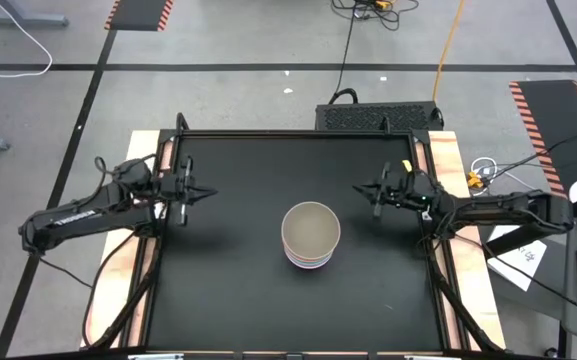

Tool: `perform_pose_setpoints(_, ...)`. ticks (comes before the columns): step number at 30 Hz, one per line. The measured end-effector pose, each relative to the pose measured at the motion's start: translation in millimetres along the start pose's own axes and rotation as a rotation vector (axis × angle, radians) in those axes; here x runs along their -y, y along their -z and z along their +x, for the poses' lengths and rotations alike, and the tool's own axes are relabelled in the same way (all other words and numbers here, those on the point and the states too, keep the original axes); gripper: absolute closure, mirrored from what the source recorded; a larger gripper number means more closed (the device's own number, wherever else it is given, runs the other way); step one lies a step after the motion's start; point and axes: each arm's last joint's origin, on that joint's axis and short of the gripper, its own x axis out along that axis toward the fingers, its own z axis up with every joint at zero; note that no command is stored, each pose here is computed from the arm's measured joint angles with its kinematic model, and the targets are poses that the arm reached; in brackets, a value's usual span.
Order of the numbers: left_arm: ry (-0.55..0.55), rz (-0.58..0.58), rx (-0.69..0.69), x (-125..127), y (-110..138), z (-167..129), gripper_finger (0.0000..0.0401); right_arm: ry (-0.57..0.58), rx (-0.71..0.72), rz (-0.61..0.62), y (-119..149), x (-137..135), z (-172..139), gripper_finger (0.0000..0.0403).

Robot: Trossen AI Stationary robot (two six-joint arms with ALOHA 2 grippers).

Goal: Nest bowls inside each other
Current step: Return to Home Position

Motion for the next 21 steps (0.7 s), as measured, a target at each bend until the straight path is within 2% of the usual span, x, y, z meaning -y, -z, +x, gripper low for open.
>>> perform_pose_setpoints(5,-0.005,-0.051,0.047,7,21,-6,0.0401,-0.002,0.014,-0.001,-2,0,-1,0.0403)
perform_pose_setpoints(10,0.000,-0.120,0.006,15,55,-7,0.0401,-0.030,0.036,-0.001,-5,-1,-2,0.0403)
perform_pose_setpoints(13,0.009,-0.115,0.027,16,56,-9,0.0401,-0.044,0.037,0.001,-5,-2,-2,0.0403)
perform_pose_setpoints(17,0.044,-0.157,-0.032,19,64,-9,0.0401,-0.051,0.008,0.018,-2,-2,-2,0.0403)
perform_pose_setpoints(21,0.134,-0.160,-0.067,24,73,-7,0.0401,-0.050,-0.030,0.021,1,-1,-2,0.0403)
